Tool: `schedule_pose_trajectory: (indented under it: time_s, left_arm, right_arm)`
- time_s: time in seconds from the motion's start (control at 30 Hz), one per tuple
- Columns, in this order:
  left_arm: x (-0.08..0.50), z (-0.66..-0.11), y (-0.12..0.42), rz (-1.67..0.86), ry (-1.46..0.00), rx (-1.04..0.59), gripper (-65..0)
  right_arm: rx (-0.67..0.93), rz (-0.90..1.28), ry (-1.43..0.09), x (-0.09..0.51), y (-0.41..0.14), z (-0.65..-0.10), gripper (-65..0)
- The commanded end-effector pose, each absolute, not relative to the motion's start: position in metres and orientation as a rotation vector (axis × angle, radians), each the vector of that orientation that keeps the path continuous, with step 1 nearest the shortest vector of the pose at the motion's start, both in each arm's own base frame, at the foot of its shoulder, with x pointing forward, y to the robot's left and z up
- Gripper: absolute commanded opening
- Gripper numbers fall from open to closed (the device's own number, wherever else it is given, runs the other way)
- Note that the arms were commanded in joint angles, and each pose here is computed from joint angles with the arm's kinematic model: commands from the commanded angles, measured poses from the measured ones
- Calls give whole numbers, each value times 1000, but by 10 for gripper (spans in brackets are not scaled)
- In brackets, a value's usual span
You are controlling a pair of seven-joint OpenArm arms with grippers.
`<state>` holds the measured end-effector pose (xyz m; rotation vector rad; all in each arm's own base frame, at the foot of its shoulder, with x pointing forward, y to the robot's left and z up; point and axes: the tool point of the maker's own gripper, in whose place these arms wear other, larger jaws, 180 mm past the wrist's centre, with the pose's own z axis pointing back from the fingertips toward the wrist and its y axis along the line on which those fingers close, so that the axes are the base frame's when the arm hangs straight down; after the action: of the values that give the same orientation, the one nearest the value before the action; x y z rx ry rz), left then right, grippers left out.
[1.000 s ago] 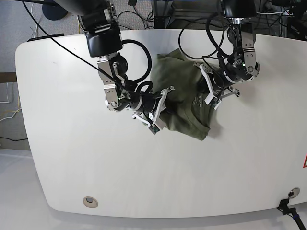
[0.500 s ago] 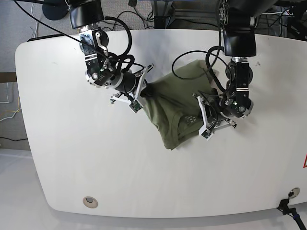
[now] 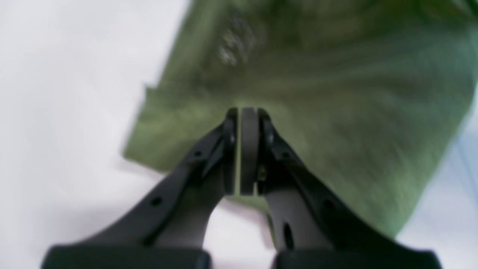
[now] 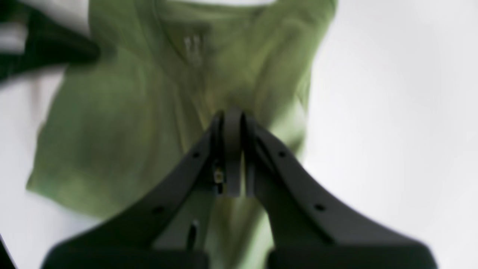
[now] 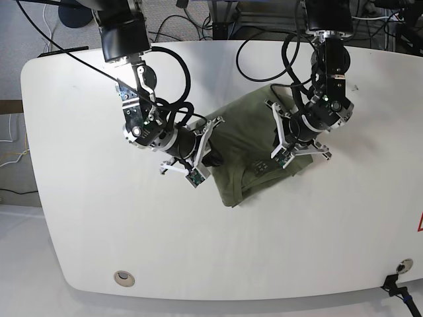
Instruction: Fold the T-shirt properly
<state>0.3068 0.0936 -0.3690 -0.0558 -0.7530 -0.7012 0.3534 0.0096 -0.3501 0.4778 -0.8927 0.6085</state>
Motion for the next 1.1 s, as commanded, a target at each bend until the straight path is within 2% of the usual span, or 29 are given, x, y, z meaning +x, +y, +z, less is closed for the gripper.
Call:
schedule_pose_trajectory:
  time_s: [0.0,0.2,0.4,0.6,0.77,0.9,1.07]
  left_arm:
    - [308,-360,91,-697,-794,-64,-650]
    - [297,-391,86,-678,-740,-123,-650]
    - [330,-420,99,-651,-673,-145,-650]
    - [351,-416,97,-643,-718,-168,-650]
    - [343,-387,93,-668,-811,-138,-650]
    - [336,-355,96,-683,-906,-92,-650]
    - [331,-318,105,-524,-1168,-95,-650]
  right_arm:
    - [512,579,-951,368,16,-340,-650]
    - [535,528,-922,375,13,-364,-650]
    - [504,500,-841,349,-12,-400,-650]
    - [475,493,-827,325,-31,-408,-650]
    - [457,496,-929,335,-36,-374,-650]
    - [320,533,-1061,352,-52,-332,-650]
    - [186,488,-1240,352,-65,-296,-650]
